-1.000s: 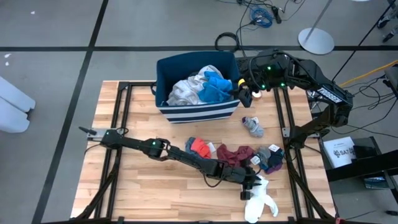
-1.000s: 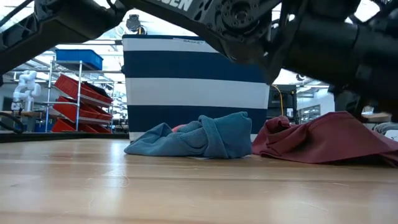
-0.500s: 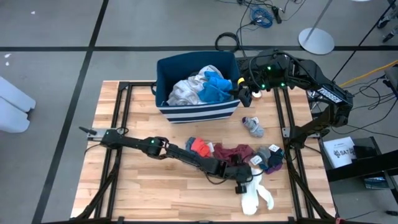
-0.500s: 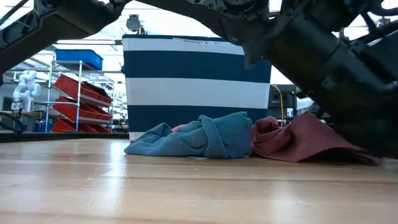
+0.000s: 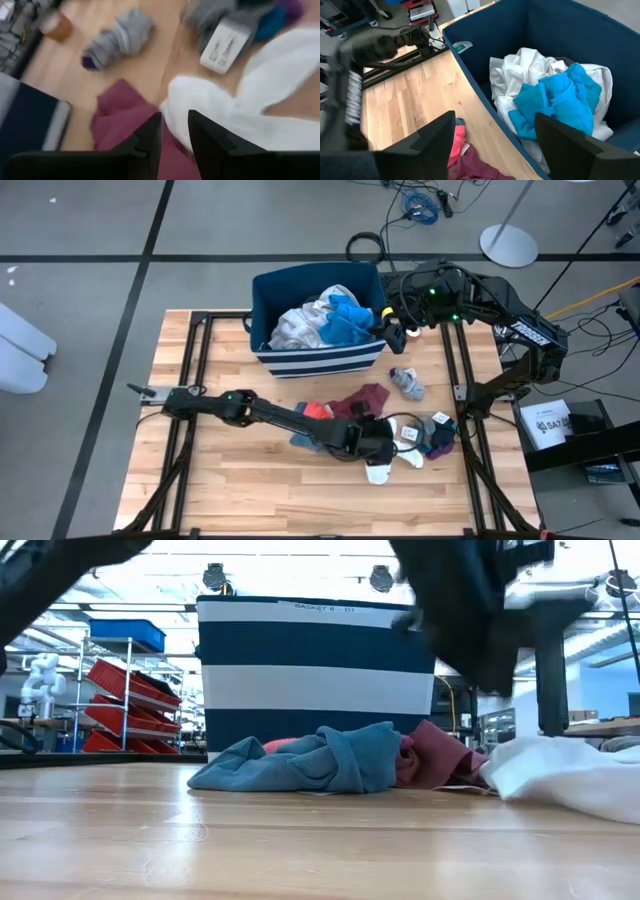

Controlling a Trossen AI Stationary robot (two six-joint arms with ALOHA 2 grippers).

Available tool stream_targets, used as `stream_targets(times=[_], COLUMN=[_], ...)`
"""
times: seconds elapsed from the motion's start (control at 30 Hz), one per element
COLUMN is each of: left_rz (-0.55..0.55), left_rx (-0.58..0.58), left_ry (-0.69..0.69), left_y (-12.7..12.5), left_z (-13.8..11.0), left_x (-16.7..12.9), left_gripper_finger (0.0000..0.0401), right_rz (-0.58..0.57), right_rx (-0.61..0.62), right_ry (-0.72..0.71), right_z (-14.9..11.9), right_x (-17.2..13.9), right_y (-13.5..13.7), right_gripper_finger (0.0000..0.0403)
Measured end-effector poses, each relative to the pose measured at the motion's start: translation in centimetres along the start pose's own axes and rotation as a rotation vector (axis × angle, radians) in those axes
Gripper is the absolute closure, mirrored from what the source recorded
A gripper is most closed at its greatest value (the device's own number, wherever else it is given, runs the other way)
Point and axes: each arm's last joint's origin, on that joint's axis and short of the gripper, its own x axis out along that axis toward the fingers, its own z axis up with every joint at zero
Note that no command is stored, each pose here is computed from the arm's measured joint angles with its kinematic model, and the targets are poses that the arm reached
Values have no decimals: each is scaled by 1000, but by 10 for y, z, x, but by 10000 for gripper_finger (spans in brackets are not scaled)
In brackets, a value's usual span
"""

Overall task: Sort clothes
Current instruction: Put the red underwear into the blue laundry organizer

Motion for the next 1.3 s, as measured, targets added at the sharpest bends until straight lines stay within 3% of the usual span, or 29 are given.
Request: stream_targets(times=[0.17, 0.27, 0.43, 0.6, 0.7, 0.9, 1.03, 1.2, 1.3], left_rz=[27, -41, -164, -243, -269, -245, -232, -281, -208], left_rx=[15, 78, 72, -168, -245, -250, -211, -152, -98], left_ry=[-116, -247, -346, -617, -691, -621, -486, -378, -253], left_y=[-3, -15, -35, -39, -38, -29, -24, -19, -13], left_z=[17, 30, 26, 33, 27, 12, 0, -7, -10], left_x=[-48, -59, -15, 32, 57, 92, 105, 112, 104], left_gripper_finger=[297, 297, 297, 297, 297, 297, 297, 297, 297], right_rz=[1, 1, 5, 15, 18, 19, 19, 20, 19], right_rx=[0, 0, 0, 0, 0, 0, 0, 19, 31], right_ry=[-1, -3, -15, -57, -70, -75, -75, -75, -71], right_z=[0, 0, 1, 6, 7, 7, 7, 7, 7], right_x=[0, 0, 0, 0, 0, 0, 0, 0, 0], right_y=[0, 0, 0, 1, 2, 2, 2, 2, 2], right_gripper_finger=[144, 144, 144, 144, 144, 144, 144, 144, 144])
